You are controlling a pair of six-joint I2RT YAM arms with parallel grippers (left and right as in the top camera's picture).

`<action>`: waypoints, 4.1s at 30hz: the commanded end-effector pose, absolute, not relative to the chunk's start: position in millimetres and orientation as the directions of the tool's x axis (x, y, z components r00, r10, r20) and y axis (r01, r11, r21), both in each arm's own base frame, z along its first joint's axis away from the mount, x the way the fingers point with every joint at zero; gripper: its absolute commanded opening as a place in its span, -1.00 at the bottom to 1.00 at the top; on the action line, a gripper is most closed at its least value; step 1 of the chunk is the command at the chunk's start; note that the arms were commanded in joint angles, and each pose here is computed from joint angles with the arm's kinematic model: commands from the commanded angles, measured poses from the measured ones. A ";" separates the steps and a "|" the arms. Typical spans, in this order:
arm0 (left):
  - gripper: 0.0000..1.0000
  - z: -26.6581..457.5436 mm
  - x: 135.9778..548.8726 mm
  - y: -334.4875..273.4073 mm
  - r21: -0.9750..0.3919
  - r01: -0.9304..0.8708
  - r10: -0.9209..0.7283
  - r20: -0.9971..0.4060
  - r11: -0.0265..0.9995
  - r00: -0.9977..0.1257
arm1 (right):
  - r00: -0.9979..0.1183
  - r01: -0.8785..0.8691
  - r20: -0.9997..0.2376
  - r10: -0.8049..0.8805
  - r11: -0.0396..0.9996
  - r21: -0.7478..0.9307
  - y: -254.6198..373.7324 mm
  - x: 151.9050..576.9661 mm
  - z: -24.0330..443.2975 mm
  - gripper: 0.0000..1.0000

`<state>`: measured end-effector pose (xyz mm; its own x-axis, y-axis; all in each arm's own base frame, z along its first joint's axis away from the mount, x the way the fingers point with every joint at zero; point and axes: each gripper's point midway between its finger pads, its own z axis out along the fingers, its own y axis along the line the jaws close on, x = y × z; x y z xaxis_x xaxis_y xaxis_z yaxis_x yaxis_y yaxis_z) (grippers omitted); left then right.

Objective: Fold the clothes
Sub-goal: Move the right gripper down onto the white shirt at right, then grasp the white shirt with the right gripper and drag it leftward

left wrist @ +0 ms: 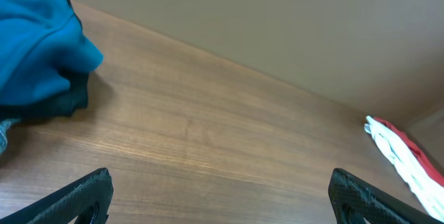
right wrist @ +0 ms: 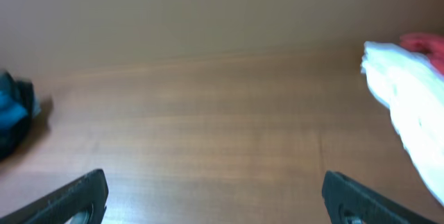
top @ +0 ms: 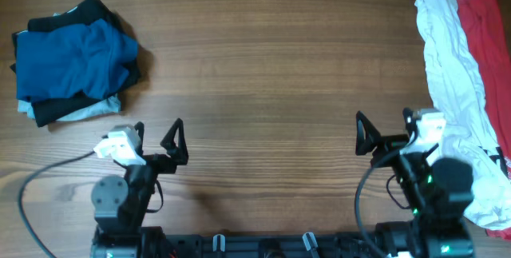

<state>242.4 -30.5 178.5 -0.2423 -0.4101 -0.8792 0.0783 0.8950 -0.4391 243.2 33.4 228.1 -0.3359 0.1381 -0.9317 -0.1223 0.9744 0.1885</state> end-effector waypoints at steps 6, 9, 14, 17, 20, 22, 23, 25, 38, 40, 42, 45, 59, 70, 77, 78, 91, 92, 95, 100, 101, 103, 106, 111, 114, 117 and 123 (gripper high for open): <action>1.00 213.4 261.5 -35.6 -0.398 0.008 -0.343 -0.801 0.917 -0.490 | -0.642 -0.043 -0.758 0.115 0.982 0.185 29.8 267.3 223.3 1.00; 1.00 208.2 263.5 -35.6 -0.371 -0.039 -0.315 -0.723 0.928 -0.615 | -0.708 -0.106 -0.701 0.083 0.970 0.221 44.0 273.4 216.4 0.99; 0.99 199.4 266.3 -38.7 -0.379 -0.085 -0.321 -0.622 0.922 -0.714 | -0.673 0.471 -0.542 0.503 0.857 0.211 -22.1 263.2 177.5 0.99; 0.99 196.4 267.3 -43.4 -0.397 -0.076 -0.323 -0.603 0.915 -0.729 | -0.614 0.621 -0.505 0.606 0.766 0.165 -49.6 255.1 163.6 1.00; 1.00 196.5 267.3 -43.9 -0.399 -0.073 -0.322 -0.603 0.914 -0.730 | -0.586 0.695 -0.470 0.660 0.708 0.127 -68.2 250.8 150.7 0.99; 1.00 197.1 267.4 -43.8 -0.399 -0.072 -0.321 -0.605 0.914 -0.728 | -0.546 0.761 -0.425 0.722 0.640 0.108 -80.9 244.7 135.8 0.99; 1.00 197.0 267.3 -43.8 -0.399 -0.072 -0.321 -0.605 0.914 -0.729 | -0.535 0.780 -0.410 0.739 0.618 0.099 -85.1 242.1 130.1 0.99; 0.99 196.8 267.1 -43.8 -0.399 -0.073 -0.321 -0.604 0.914 -0.729 | -0.505 0.821 -0.372 0.779 0.566 0.070 -96.7 234.8 115.3 1.00; 1.00 196.9 267.2 -43.8 -0.398 -0.072 -0.321 -0.605 0.914 -0.729 | -0.442 0.897 -0.263 0.857 0.430 -0.108 -147.4 215.9 55.6 1.00; 1.00 196.8 267.1 -43.8 -0.398 -0.073 -0.321 -0.604 0.914 -0.729 | -0.437 0.899 -0.240 0.867 0.419 -0.126 -150.4 214.4 45.7 0.99; 1.00 196.9 267.2 -43.8 -0.398 -0.072 -0.321 -0.605 0.914 -0.729 | -0.432 0.901 -0.223 0.874 0.410 -0.140 -153.3 213.1 37.6 0.99; 0.99 196.8 267.1 -43.7 -0.398 -0.073 -0.321 -0.604 0.915 -0.729 | -0.425 0.903 -0.202 0.883 0.397 -0.162 -158.2 211.8 25.0 1.00; 1.00 196.9 267.2 -43.8 -0.398 -0.072 -0.321 -0.605 0.914 -0.729 | -0.433 0.890 -0.128 0.892 0.400 -0.219 -162.4 211.2 -20.2 0.93; 1.00 196.9 267.2 -43.7 -0.398 -0.073 -0.321 -0.605 0.915 -0.729 | -0.430 0.880 -0.075 0.900 0.399 -0.258 -156.0 199.4 -36.3 -0.28; 1.00 196.7 267.5 -42.3 -0.392 -0.078 -0.322 -0.607 0.916 -0.727 | -0.383 0.890 -0.047 0.923 0.355 -0.287 -147.4 183.3 -40.3 -0.27; 0.99 196.6 267.4 -42.3 -0.392 -0.078 -0.322 -0.607 0.916 -0.727 | -0.378 0.890 -0.043 0.925 0.351 -0.291 -145.8 180.6 -41.6 -0.17; 1.00 196.6 267.4 -42.3 -0.392 -0.078 -0.322 -0.607 0.916 -0.727 | -0.366 0.893 -0.019 0.930 0.345 -0.289 -135.6 168.4 -52.3 -0.92; 0.99 196.6 267.4 -42.3 -0.392 -0.078 -0.322 -0.607 0.916 -0.727 | -0.370 0.893 -0.009 0.929 0.353 -0.279 -133.6 169.4 -52.8 -0.92; 1.00 196.6 267.6 -41.6 -0.390 -0.080 -0.322 -0.608 0.917 -0.726 | -0.425 0.881 0.031 0.905 0.421 -0.216 -126.2 178.9 -53.3 -0.92; 0.99 197.2 269.5 -38.0 -0.376 -0.092 -0.324 -0.618 0.922 -0.716 | -0.557 0.826 -0.007 0.831 0.553 -0.110 -122.7 208.0 -27.8 -0.91; 1.00 197.4 269.6 -37.9 -0.376 -0.091 -0.323 -0.619 0.922 -0.716 | -0.597 0.801 -0.036 0.802 0.593 -0.077 -120.1 218.7 -15.0 -0.91; 1.00 197.8 270.1 -37.9 -0.377 -0.090 -0.324 -0.621 0.922 -0.714 | -0.671 0.738 -0.090 0.736 0.674 0.001 -108.5 239.9 10.6 -0.91; 1.00 199.7 271.9 -38.0 -0.378 -0.086 -0.324 -0.628 0.922 -0.707 | -0.779 0.579 -0.202 0.594 0.804 0.132 -71.1 270.9 58.0 -0.91; 0.99 201.3 273.4 -38.0 -0.379 -0.083 -0.324 -0.634 0.922 -0.702 | -0.837 0.322 -0.379 0.393 0.916 0.239 3.7 287.3 117.4 -0.91; 0.99 200.8 273.7 -38.0 -0.378 -0.084 -0.324 -0.633 0.922 -0.703 | -0.857 0.192 -0.417 0.303 0.938 0.288 56.6 281.8 134.9 -0.91; 1.00 199.3 274.7 -38.0 -0.378 -0.085 -0.324 -0.630 0.922 -0.706 | -0.877 0.060 -0.440 0.193 0.953 0.298 97.3 276.4 139.2 -0.91; 1.00 195.0 276.1 -38.2 -0.376 -0.091 -0.323 -0.618 0.922 -0.717 | -0.822 -0.099 -0.557 0.116 0.935 0.341 140.9 292.4 168.2 -0.92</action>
